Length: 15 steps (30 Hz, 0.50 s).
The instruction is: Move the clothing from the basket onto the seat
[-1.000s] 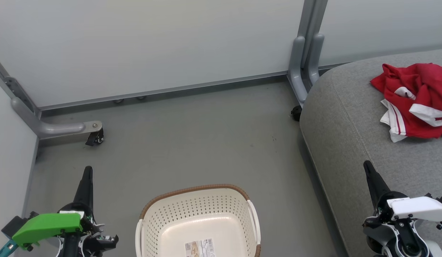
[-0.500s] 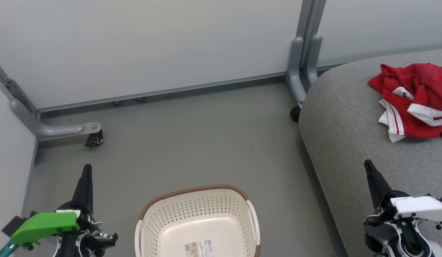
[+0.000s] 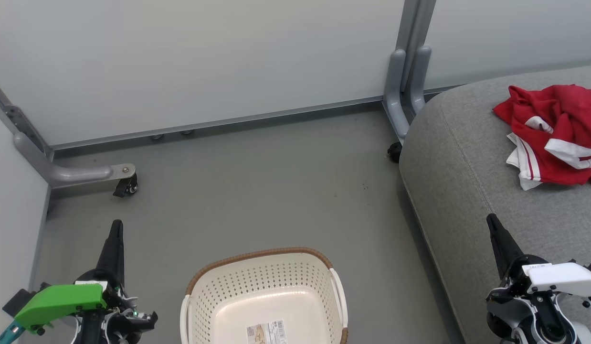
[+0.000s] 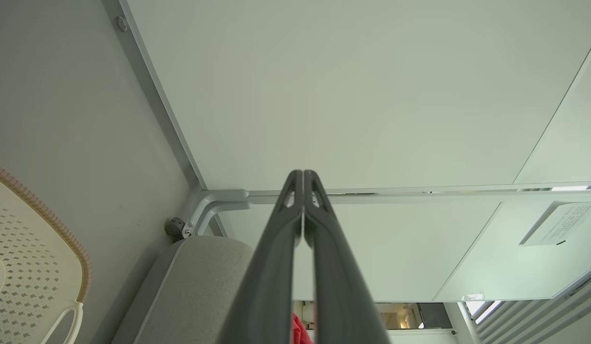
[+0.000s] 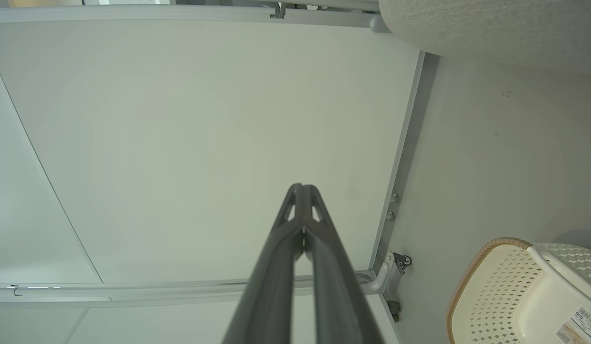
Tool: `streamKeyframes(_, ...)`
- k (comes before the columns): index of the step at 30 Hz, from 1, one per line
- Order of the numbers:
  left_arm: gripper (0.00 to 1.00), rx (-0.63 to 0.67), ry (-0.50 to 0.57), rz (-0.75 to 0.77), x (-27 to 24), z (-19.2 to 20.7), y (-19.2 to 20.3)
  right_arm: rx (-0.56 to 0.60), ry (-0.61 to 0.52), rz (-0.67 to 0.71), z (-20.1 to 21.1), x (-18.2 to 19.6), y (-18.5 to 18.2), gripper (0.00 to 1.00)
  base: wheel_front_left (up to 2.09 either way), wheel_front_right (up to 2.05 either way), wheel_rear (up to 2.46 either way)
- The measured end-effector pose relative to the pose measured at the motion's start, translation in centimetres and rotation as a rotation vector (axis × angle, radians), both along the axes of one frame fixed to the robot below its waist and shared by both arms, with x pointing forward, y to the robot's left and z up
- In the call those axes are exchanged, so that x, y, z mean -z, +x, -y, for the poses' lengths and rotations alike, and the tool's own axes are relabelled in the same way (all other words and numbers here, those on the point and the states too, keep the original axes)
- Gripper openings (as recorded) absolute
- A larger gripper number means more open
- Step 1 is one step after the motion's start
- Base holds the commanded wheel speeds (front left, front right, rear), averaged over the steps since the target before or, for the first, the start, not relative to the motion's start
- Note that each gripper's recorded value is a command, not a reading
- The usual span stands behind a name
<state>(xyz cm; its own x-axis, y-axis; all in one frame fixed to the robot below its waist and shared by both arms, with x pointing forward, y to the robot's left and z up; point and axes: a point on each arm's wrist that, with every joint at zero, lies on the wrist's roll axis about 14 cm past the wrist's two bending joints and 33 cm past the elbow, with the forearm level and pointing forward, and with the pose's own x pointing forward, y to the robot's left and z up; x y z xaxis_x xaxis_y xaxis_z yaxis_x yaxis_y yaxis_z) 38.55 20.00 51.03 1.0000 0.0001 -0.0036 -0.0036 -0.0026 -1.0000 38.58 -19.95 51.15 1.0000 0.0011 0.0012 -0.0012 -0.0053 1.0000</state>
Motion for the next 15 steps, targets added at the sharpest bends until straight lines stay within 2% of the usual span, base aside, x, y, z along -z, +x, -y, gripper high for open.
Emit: streamKeyframes(15,0.0,0.0,0.0,0.0,0.0,-0.01,0.0,0.002,-0.001,0.0,0.01,0.01,0.0,0.0,0.0,0.0,0.0)
